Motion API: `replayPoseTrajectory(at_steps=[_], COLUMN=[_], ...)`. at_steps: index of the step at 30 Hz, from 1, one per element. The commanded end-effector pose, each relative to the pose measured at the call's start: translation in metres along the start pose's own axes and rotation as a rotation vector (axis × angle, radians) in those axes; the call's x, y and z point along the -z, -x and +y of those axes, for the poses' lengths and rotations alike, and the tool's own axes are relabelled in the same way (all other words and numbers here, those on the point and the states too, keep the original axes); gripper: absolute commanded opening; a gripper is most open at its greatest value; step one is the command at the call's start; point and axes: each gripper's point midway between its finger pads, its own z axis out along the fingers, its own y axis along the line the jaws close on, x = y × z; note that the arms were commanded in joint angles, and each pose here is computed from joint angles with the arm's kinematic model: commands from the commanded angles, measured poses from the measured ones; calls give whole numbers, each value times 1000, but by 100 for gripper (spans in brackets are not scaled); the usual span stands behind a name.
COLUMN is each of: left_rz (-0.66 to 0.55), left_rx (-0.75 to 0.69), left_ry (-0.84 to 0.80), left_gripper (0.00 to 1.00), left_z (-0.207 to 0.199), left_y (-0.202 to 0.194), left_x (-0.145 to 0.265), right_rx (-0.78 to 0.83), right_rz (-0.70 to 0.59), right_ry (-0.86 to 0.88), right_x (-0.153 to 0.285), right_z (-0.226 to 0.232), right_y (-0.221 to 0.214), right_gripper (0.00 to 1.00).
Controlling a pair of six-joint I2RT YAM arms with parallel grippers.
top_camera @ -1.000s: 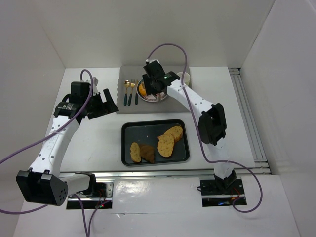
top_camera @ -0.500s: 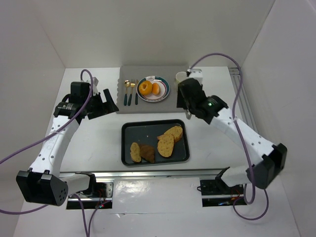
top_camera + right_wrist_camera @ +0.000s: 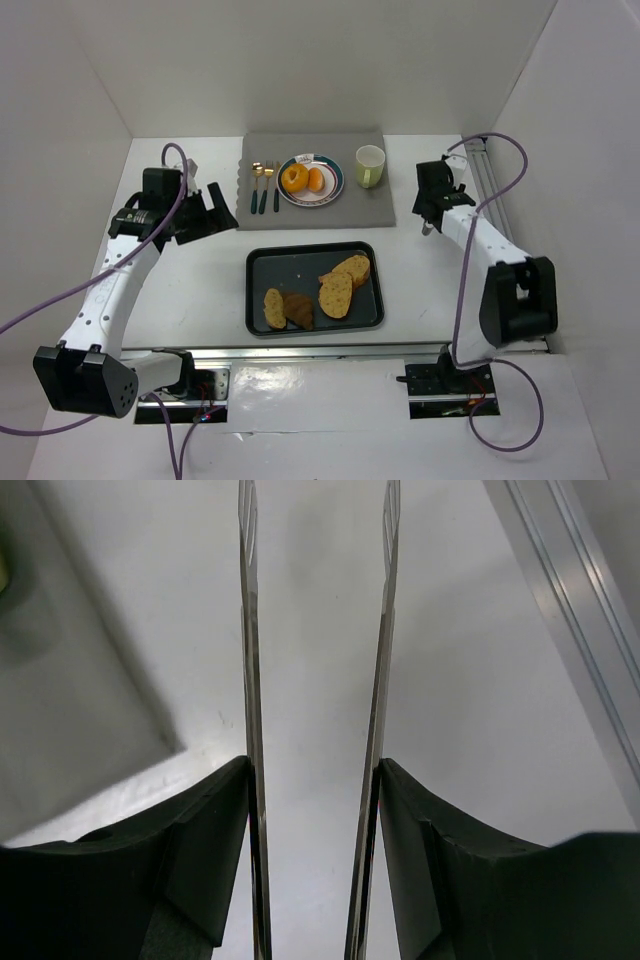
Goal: Place the bread
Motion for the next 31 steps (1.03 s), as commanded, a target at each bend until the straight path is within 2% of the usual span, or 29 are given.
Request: replayPoseTrajectory(at_steps=[1,3,4,7,8,9,10,11,12,14,16,19,24,28,31], left_rz=[-34,-42,-38,-35,-35,-39,-39,-39,-39,-39,-40,-27,-39,-25,-25], left_rx=[-32,-34,-23,-17,-17,-17,-17,-29,-29,-29,-32,-21,-33,-31,-40], left_ry=[-10,-13,-22,-34,-34,-24,-24,-23,-23,-23,-49,-55,-60,-69,-69], left_gripper=[99,99,99,99,99,99,99,99,99,99,99,99,99,98,98], left_z=[-2,-4,-6,-6,-7,-5,-5,-5,-5,-6,-11,-12,-13,-13,-13], left_y=[9,12,11,11,13,14,14,14,14,16,18,16,15,11,11], left_x=[7,9,9,10,9,9,9,9,9,8,10,8,12,11,11], right_rx=[-70,-74,-99,-99,-112,-120,-104,-115,-137,-136,-191,-199,-181,-168,-182], right_rz=[-144,-112,-143,-131,-128,-103,-36,-29,-78,-88,-154,-154,-89,10,30], right_ry=[24,11,33,41,33,34,9,-13,-26,-32,-15,16,44,36,33], right_x=[-37,-65,-73,-98,-105,-113,-112,-109,-93,-70,-35,0,21,16,13], right_z=[15,18,23,28,27,32,29,26,27,25,22,18,12,6,5], right_y=[44,31,38,19,20,14,5,11,36,45,76,83,40,-10,-28], right_gripper=[60,60,60,60,63,71,83,90,100,100,100,100,100,100,100])
